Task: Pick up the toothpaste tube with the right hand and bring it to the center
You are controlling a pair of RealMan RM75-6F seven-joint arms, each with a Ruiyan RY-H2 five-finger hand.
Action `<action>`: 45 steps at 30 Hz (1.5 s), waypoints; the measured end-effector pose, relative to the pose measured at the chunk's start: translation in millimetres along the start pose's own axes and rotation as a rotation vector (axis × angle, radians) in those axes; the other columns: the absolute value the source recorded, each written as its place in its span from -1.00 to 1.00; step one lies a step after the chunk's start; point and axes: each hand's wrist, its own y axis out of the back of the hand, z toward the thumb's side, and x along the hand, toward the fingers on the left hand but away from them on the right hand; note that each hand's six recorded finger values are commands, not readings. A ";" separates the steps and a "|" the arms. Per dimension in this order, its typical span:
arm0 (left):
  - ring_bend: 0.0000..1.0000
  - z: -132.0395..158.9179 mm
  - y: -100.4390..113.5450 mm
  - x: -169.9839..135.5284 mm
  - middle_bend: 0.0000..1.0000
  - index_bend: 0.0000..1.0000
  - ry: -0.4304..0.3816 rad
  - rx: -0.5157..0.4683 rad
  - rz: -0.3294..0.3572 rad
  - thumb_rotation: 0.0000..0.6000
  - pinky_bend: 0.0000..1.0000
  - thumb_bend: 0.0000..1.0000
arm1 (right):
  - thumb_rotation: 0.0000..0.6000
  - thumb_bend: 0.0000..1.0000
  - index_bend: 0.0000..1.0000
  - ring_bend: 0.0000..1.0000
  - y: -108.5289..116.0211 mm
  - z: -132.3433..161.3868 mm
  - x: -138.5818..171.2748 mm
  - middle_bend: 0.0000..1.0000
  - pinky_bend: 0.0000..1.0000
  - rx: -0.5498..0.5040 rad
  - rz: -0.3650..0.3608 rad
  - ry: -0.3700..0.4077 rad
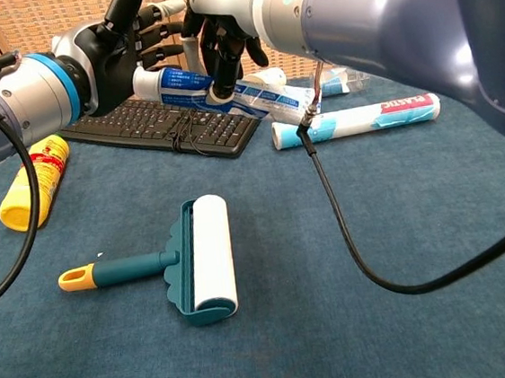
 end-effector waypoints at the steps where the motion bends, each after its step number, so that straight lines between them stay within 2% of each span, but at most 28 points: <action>1: -1.00 -0.3 -0.3 0.2 -1.00 -1.00 0.000 -0.002 0.003 -0.47 -1.00 -1.00 | 1.00 0.22 0.44 0.25 0.1 0.6 0.2 0.41 0.56 -0.003 0.001 0.000; 16: -1.00 -4.9 -9.4 -1.1 -1.00 -1.00 -0.014 -0.028 0.034 -0.47 -1.00 -1.00 | 1.00 0.22 0.44 0.26 4.4 6.7 0.9 0.42 0.58 -0.033 -0.001 -0.003; 31: -1.00 -5.0 -16.6 -2.9 -1.00 -1.00 -0.012 -0.040 0.011 -0.46 -1.00 -1.00 | 1.00 0.22 0.44 0.26 4.9 3.0 0.6 0.42 0.58 -0.031 -0.006 -0.012; 38: -1.00 -1.7 -0.2 -7.7 -1.00 -1.00 -0.026 -0.030 0.034 -0.46 -1.00 -1.00 | 1.00 0.22 0.44 0.26 6.9 -8.8 2.1 0.42 0.58 -0.020 -0.017 -0.029; 45: -1.00 3.4 36.2 -16.0 -1.00 -1.00 -0.052 0.011 0.100 -0.47 -1.00 -1.00 | 1.00 0.22 0.44 0.26 9.4 -27.1 6.1 0.42 0.58 -0.005 -0.025 -0.058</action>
